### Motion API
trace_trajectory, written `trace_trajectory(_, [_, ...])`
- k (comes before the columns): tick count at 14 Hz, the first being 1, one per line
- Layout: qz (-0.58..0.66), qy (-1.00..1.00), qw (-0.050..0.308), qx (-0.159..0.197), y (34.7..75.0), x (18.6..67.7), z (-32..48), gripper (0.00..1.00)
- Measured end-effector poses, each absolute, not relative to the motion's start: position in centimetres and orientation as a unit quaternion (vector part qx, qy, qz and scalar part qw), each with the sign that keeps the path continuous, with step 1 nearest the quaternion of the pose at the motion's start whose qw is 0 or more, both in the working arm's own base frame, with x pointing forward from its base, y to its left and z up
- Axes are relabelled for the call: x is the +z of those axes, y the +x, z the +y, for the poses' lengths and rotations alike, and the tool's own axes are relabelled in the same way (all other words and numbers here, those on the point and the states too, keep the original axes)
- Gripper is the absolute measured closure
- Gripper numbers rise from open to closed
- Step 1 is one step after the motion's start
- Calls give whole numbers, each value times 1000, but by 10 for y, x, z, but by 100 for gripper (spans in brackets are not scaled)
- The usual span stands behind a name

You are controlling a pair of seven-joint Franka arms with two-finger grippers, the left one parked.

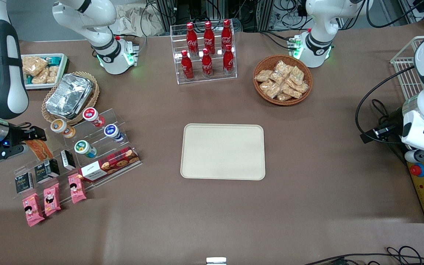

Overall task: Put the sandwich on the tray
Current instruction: 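Close the right gripper on the wrapped sandwich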

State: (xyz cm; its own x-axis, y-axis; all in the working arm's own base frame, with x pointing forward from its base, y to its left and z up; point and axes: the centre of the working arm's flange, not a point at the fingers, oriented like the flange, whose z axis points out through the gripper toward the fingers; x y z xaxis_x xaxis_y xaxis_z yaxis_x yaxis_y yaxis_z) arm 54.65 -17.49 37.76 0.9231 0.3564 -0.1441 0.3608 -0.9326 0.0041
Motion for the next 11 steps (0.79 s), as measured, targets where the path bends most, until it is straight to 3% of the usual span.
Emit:
trace_trajectory(1, [184,980,15,-71,546,377,-177,37])
trace_trajectory(3, [184,980,15,-72,545,375,-183,43])
trace_trajectory(5, [183,980,15,-70,545,375,-185,59])
trace_trajectory(8, [181,981,11,-65,548,380,-183,64])
trace_trajectory(11, [186,980,8,-65,562,418,-177,64])
